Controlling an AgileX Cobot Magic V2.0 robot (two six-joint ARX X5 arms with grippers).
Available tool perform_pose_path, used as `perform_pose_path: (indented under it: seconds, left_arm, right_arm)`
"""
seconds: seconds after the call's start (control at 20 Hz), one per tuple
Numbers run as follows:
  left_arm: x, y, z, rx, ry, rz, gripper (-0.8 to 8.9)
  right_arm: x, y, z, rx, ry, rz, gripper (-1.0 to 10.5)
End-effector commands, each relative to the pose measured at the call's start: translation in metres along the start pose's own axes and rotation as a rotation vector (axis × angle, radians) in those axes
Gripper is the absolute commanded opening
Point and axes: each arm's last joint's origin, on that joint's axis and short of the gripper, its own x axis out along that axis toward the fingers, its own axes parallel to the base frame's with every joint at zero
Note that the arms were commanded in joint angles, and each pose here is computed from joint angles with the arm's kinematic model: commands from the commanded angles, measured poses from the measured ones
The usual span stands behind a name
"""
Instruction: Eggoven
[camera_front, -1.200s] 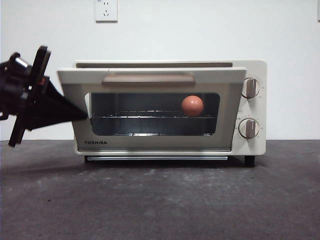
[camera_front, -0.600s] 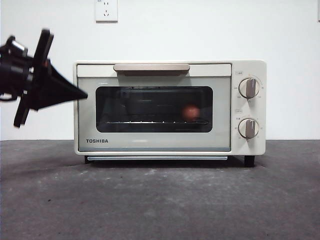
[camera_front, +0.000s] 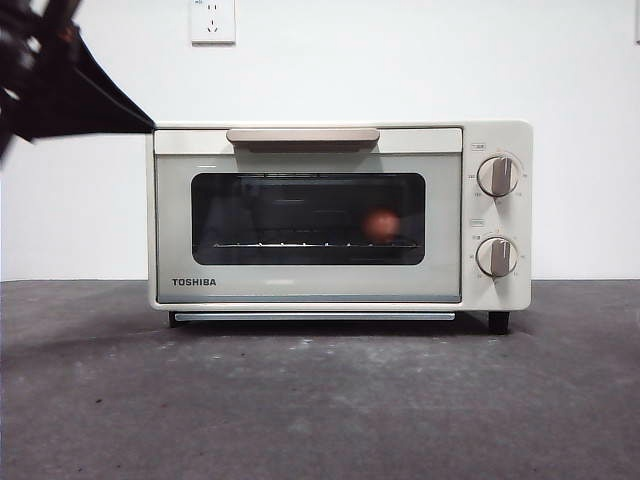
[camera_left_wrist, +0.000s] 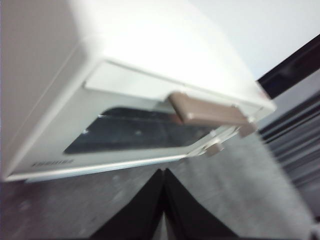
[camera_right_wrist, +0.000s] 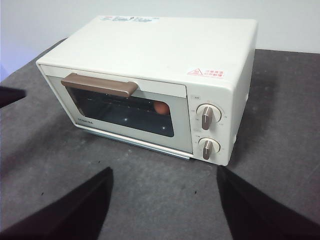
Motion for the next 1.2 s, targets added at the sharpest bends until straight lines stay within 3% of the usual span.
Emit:
perform_pose_path:
  seconds: [0.05, 0.3, 0.45, 0.8, 1.2]
  left_arm:
    - [-0.015, -0.017, 0.001, 0.14, -0.012, 0.056, 0.07]
    - [-0.043, -0.042, -0.006, 0.226, -0.054, 0.107, 0.07]
    - [-0.058, -0.051, -0.009, 0.246, -0.081, 0.129, 0.07]
    - [-0.078, -0.059, -0.016, 0.286, -0.089, 0.142, 0.07]
    - [-0.083, -0.061, -0.017, 0.29, -0.103, 0.144, 0.07]
  right_arm:
    - [0.006, 0.001, -0.004, -0.011, -0.002, 0.007, 2.9]
    - [0.03, -0.001, -0.027, -0.009, -0.013, 0.046, 2.7]
    - [0.048, 0.0, -0.042, -0.008, -0.064, 0.136, 1.9]
    - [0.072, -0.003, -0.069, -0.034, -0.204, 0.211, 0.0]
    - [0.077, -0.006, -0.079, -0.034, -0.183, 0.173, 0.0]
